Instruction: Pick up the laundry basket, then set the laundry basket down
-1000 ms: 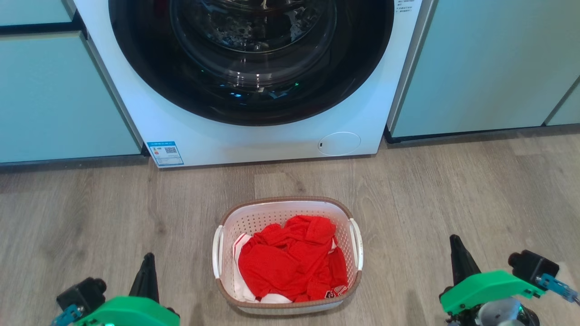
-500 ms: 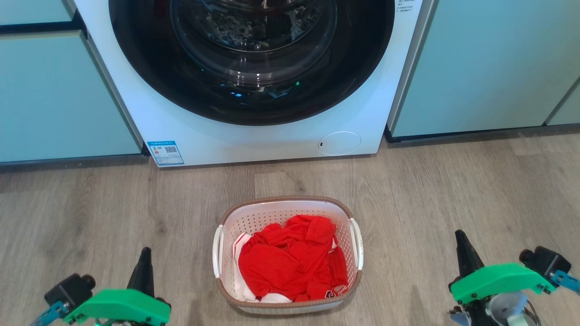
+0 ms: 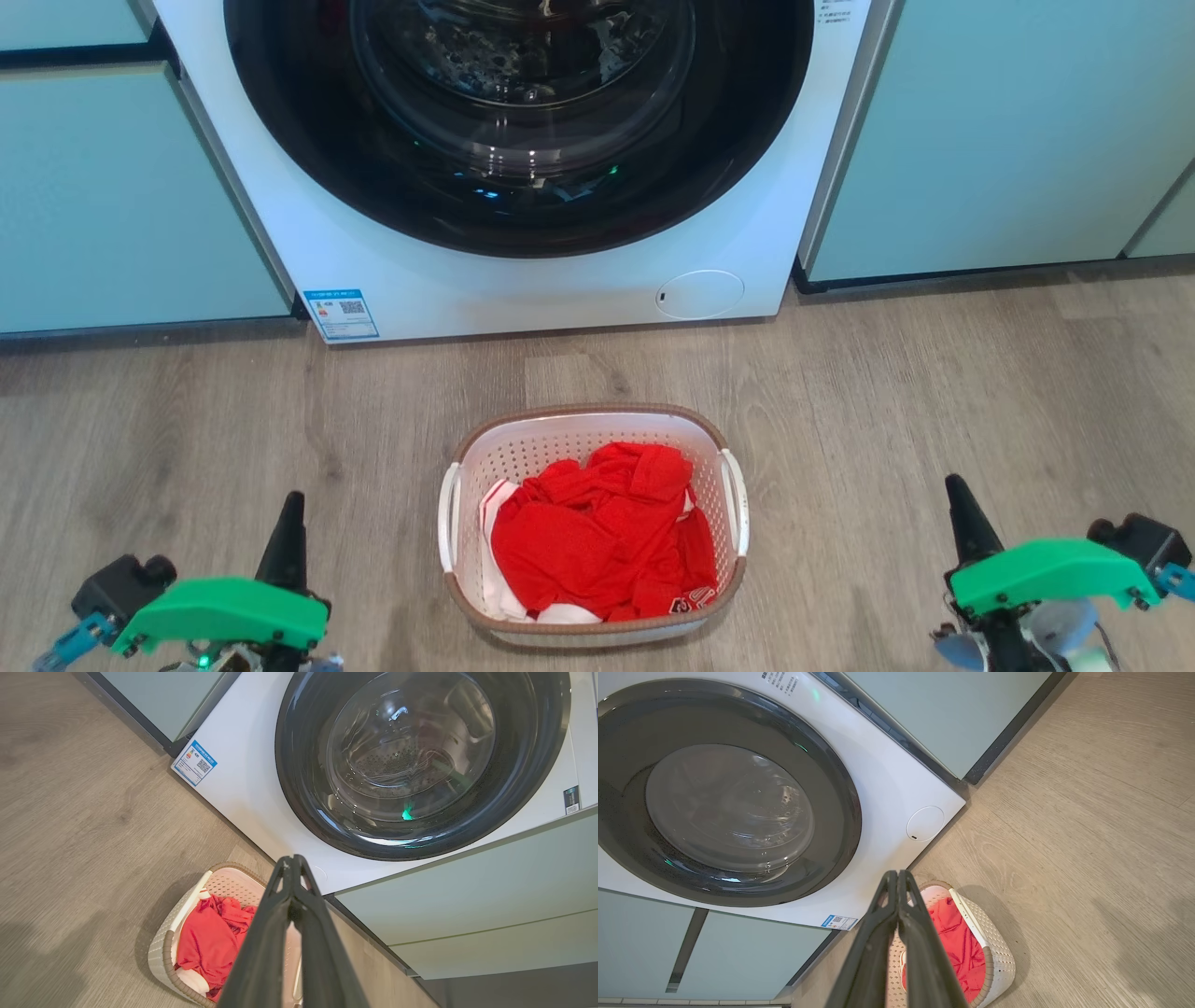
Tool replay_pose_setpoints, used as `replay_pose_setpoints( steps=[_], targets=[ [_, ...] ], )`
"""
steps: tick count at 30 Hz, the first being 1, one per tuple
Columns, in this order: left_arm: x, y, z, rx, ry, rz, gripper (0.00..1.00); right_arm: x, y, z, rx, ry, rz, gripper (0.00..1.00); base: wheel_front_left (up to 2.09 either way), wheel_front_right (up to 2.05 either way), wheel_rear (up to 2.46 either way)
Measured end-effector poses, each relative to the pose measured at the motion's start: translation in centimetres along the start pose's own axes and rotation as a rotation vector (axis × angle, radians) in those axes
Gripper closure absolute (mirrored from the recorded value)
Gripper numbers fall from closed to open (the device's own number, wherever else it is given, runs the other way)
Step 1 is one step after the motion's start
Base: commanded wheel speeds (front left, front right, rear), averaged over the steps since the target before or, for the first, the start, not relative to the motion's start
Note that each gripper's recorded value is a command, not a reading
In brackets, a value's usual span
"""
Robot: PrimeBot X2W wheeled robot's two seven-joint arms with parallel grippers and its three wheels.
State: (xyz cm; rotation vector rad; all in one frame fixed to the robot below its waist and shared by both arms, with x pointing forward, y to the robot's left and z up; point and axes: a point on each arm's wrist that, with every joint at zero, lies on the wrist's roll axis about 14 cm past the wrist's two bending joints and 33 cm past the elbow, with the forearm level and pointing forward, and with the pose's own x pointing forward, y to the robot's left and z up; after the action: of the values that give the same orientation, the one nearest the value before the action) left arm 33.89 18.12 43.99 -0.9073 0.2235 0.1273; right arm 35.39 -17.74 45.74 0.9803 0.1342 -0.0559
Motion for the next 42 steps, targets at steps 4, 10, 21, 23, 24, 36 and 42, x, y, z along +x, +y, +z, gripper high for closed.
replay_pose_setpoints(
  steps=[4,10,21,23,24,36,42],
  targets=[
    [0.2,-0.2,0.1,-0.048,0.001,-0.009,1.0,0.4,0.3,0.5,0.046,-0.011,0.006,1.0,0.0,0.0,0.0],
    [0.5,-0.4,0.2,-0.12,0.008,-0.019,1.0,0.4,0.1,0.8,0.113,-0.013,-0.001,1.0,0.0,0.0,0.0],
    [1.0,-0.9,0.9,-0.243,0.005,-0.041,1.0,0.7,0.0,1.4,0.225,-0.024,-0.003,1.0,0.0,0.0,0.0],
    [1.1,-1.1,0.9,-0.267,0.008,-0.046,1.0,0.9,0.2,1.6,0.246,-0.027,0.003,1.0,0.0,0.0,0.0],
    [1.2,-1.2,1.0,-0.279,0.009,-0.053,1.0,0.9,0.2,1.6,0.257,-0.028,0.002,1.0,0.0,0.0,0.0],
    [1.7,-1.9,1.9,-0.437,0.002,-0.092,1.0,1.1,0.0,2.3,0.403,-0.035,0.004,1.0,0.0,0.0,0.0],
    [1.9,-2.1,2.0,-0.509,0.006,-0.105,1.0,1.3,0.2,2.7,0.47,-0.043,0.016,1.0,0.0,0.0,0.0]
  ],
)
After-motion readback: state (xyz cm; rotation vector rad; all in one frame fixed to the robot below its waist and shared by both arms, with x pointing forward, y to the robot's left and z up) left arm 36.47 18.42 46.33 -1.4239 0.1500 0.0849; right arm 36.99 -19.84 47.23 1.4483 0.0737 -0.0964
